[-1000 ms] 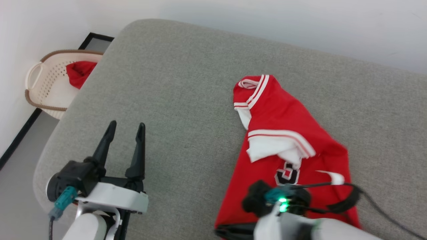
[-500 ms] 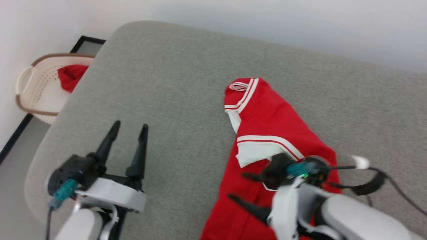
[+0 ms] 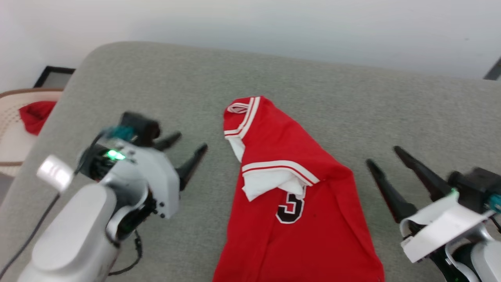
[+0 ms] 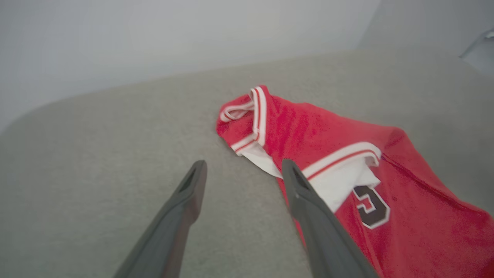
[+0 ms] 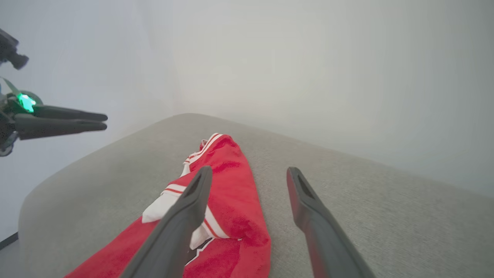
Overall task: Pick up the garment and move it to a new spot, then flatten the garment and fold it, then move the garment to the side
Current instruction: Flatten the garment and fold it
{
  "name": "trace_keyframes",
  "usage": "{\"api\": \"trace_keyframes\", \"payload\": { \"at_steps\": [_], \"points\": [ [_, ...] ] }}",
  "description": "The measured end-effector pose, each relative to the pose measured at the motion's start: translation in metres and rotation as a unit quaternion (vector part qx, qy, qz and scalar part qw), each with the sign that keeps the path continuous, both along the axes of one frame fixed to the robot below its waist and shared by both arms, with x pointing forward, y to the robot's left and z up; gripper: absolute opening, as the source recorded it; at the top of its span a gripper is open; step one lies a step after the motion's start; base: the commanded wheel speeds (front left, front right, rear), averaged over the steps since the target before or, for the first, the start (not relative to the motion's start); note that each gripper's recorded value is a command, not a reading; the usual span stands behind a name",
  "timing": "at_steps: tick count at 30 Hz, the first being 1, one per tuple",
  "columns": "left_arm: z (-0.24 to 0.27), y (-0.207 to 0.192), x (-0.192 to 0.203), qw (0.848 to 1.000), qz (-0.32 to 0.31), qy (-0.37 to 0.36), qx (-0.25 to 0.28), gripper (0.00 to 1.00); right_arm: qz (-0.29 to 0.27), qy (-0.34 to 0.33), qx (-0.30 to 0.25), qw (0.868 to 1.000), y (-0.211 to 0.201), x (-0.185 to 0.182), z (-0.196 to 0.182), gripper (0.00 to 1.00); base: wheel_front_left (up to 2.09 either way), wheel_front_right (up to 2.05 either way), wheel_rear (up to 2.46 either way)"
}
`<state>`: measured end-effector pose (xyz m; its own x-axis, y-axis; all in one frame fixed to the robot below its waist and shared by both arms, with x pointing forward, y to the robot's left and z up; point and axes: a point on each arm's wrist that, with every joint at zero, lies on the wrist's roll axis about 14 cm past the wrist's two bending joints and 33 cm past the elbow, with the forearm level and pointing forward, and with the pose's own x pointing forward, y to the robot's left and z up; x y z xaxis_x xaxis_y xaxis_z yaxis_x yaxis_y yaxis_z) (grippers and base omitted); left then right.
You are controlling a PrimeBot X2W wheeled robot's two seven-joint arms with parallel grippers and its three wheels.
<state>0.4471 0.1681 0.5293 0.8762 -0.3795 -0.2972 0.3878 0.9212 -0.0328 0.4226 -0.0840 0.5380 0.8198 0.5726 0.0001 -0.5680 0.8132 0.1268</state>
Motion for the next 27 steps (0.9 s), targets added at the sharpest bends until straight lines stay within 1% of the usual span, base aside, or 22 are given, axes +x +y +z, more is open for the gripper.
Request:
{"api": "trace_keyframes", "payload": {
  "at_steps": [1, 2, 4, 6, 8, 12, 14, 15, 18, 23, 26, 27],
  "points": [
    [-0.011, -0.009, 0.000, 0.999, -0.014, 0.049, -0.002, 1.00, -0.023, -0.006, 0.007, 1.000, -0.010, 0.000, 0.001, 1.00, 0.00, 0.00, 0.00],
    [-0.024, -0.018, -0.004, 0.994, -0.030, 0.107, -0.006, 1.00, -0.042, -0.006, 0.012, 0.999, -0.018, -0.002, 0.000, 1.00, 0.00, 0.00, 0.00],
    [-0.044, -0.039, -0.018, 0.975, -0.070, 0.211, -0.012, 1.00, -0.071, -0.004, 0.023, 0.997, -0.029, -0.008, -0.002, 1.00, 0.00, 0.00, 0.00],
    [-0.051, -0.051, -0.024, 0.955, -0.096, 0.279, -0.022, 1.00, -0.096, -0.007, 0.026, 0.995, -0.040, -0.012, -0.001, 1.00, 0.00, 0.00, 0.00],
    [-0.055, -0.061, -0.027, 0.938, -0.117, 0.325, -0.019, 1.00, -0.115, -0.013, 0.027, 0.993, -0.049, -0.014, 0.001, 1.00, 0.00, 0.00, 0.00],
    [-0.063, -0.083, -0.023, 0.918, -0.142, 0.369, -0.025, 1.00, -0.139, -0.016, 0.028, 0.990, -0.061, -0.017, 0.004, 1.00, 0.00, 0.00, 0.00],
    [-0.071, -0.093, -0.023, 0.906, -0.148, 0.394, -0.043, 1.00, -0.149, -0.015, 0.028, 0.988, -0.066, -0.017, 0.003, 1.00, 0.00, 0.00, 0.00],
    [-0.077, -0.095, -0.024, 0.900, -0.149, 0.407, -0.042, 1.00, -0.153, -0.014, 0.028, 0.988, -0.067, -0.018, 0.001, 1.00, 0.00, 0.00, 0.00],
    [-0.094, -0.088, -0.014, 0.899, -0.136, 0.417, -0.011, 1.00, -0.163, -0.008, 0.029, 0.986, -0.072, -0.017, -0.003, 1.00, 0.00, 0.00, 0.00],
    [-0.116, -0.085, -0.007, 0.887, -0.120, 0.445, -0.013, 1.00, -0.176, 0.003, 0.027, 0.984, -0.078, -0.017, -0.012, 1.00, 0.00, 0.00, 0.00],
    [-0.120, -0.088, -0.004, 0.881, -0.122, 0.457, -0.025, 1.00, -0.181, 0.007, 0.027, 0.983, -0.081, -0.016, -0.015, 1.00, 0.00, 0.00, 0.00],
    [-0.120, -0.092, -0.003, 0.880, -0.125, 0.457, -0.033, 0.91, -0.183, 0.009, 0.026, 0.983, -0.082, -0.016, -0.017, 1.00, 0.00, 0.00, 0.00]
  ]
}}
